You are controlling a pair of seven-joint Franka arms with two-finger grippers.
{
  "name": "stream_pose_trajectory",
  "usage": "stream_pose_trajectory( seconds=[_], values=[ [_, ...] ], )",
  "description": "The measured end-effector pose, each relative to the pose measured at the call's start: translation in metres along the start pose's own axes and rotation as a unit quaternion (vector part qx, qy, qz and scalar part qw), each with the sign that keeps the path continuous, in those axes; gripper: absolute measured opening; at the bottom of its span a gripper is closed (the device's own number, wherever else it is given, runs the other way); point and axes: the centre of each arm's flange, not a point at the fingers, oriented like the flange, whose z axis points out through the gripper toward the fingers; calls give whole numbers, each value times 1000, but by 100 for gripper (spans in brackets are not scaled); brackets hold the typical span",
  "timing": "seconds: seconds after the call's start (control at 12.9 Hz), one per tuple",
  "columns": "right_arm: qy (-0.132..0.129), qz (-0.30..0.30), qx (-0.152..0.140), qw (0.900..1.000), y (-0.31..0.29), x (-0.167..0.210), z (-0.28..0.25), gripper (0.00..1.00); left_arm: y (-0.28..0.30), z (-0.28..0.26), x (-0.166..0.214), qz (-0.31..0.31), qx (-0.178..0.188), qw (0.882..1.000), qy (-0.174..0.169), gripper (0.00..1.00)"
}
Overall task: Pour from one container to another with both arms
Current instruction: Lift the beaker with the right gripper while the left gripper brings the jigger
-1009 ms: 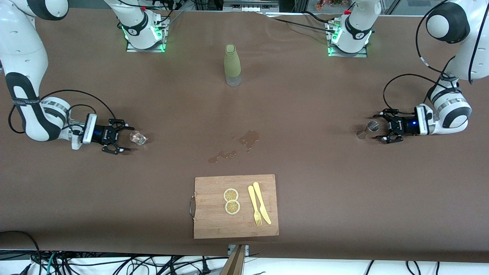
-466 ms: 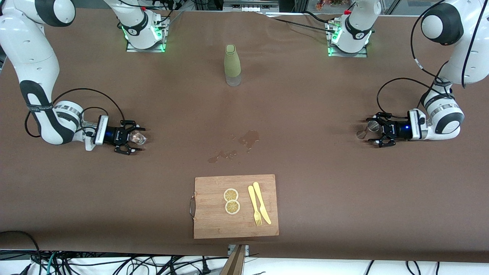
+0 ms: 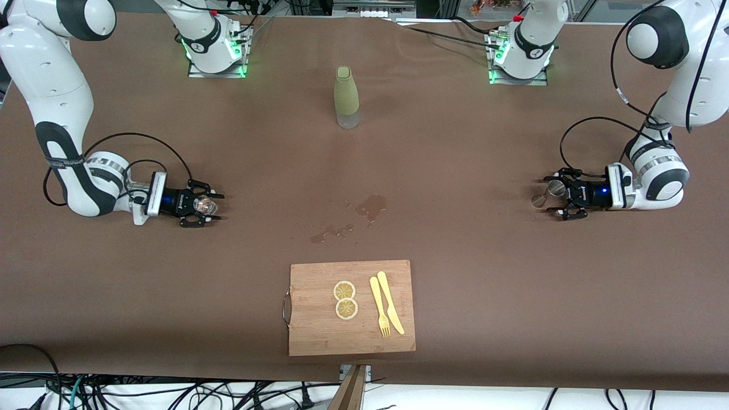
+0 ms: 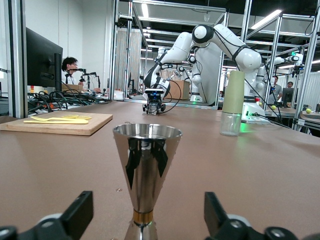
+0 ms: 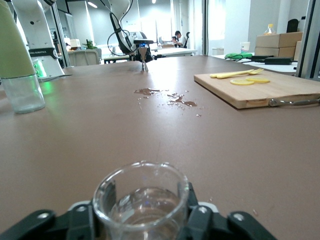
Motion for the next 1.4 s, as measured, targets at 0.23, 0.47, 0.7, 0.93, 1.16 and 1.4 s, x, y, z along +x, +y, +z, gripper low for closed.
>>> stream_pose_trajectory(
  seconds=[0.23,0.47,0.7,0.93,1.16,1.4],
  values=[
    [19,-8,7,1000,4,8,0,20,0,0,0,2,0,1000,0,70],
    [32,-17,12,999,9,16,-1,13,0,0,0,3,0,1000,-1,35],
    [50,-28,22,998,15,27,6,13,-1,1,0,6,-1,1000,-2,22],
    [75,-46,50,995,38,63,43,13,-3,4,1,8,-4,1000,-3,22],
    [83,-47,107,990,58,114,109,13,-17,18,8,18,-19,1000,-7,22],
    [90,-54,139,985,66,155,171,13,-49,70,26,39,-27,999,11,22]
  ],
)
